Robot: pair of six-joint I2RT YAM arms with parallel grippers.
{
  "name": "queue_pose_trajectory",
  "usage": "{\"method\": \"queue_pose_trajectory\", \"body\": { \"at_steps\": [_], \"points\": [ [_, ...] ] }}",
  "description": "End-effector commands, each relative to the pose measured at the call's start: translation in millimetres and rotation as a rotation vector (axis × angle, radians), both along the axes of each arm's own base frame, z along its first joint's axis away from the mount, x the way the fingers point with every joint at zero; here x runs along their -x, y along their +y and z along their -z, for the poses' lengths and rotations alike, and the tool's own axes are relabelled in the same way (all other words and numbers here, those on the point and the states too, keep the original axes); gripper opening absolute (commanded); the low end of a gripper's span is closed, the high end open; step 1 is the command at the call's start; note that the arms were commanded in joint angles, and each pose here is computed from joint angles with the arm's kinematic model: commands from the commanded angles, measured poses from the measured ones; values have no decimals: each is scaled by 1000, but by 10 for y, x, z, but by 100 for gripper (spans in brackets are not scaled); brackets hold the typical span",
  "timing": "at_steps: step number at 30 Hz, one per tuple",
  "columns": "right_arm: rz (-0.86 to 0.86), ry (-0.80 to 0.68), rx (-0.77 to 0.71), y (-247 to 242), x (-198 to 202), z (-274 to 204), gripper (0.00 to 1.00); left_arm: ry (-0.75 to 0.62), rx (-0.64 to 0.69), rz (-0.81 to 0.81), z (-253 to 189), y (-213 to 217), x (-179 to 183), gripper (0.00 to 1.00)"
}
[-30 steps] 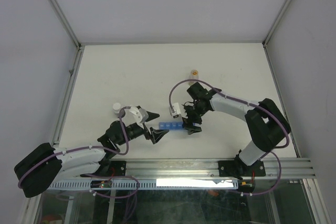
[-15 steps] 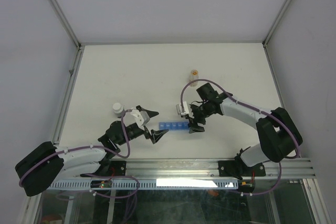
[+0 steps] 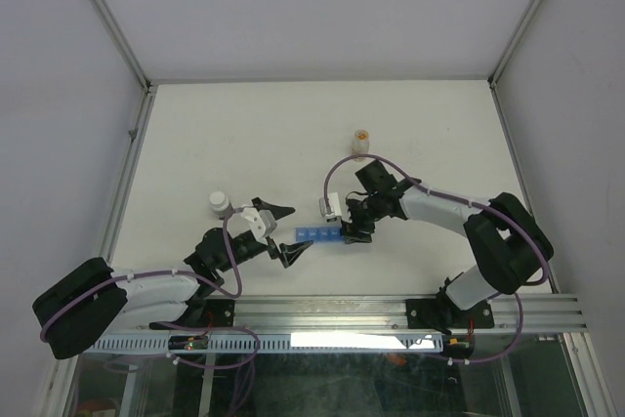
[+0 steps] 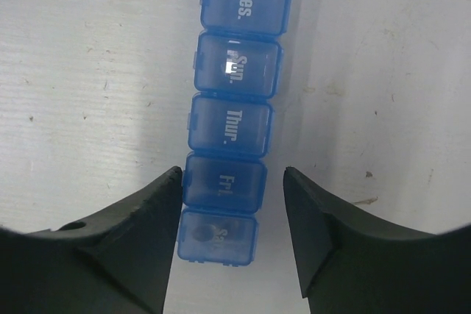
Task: Sort the pills into containers
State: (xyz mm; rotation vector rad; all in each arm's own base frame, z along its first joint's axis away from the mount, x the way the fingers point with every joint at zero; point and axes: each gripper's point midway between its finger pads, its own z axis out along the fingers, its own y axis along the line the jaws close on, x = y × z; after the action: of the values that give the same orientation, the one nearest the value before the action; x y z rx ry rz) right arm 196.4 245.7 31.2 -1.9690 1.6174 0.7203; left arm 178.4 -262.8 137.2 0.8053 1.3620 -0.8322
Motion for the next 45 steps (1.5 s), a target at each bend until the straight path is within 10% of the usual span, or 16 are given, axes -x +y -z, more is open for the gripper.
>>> {"method": "queue_pose_trajectory", "body": {
  "at_steps": [1, 10, 16, 29, 45],
  "points": [
    [20, -23, -19, 85, -75, -24, 58, -59, 46, 30, -137, -23, 54, 99],
    [48, -21, -16, 80, -146, -97, 34, 14, 86, 5, -128, -21, 31, 99],
    [77, -50, -120, -29, -257, -390, 24, 319, 217, -180, -153, 40, -228, 99],
    [102, -119, -254, -122, -339, -810, 19, 740, 476, -194, -310, 68, -466, 99],
    [49, -122, -309, -7, -213, -912, 17, 902, 529, -22, -321, -332, -502, 83]
  ]
}}
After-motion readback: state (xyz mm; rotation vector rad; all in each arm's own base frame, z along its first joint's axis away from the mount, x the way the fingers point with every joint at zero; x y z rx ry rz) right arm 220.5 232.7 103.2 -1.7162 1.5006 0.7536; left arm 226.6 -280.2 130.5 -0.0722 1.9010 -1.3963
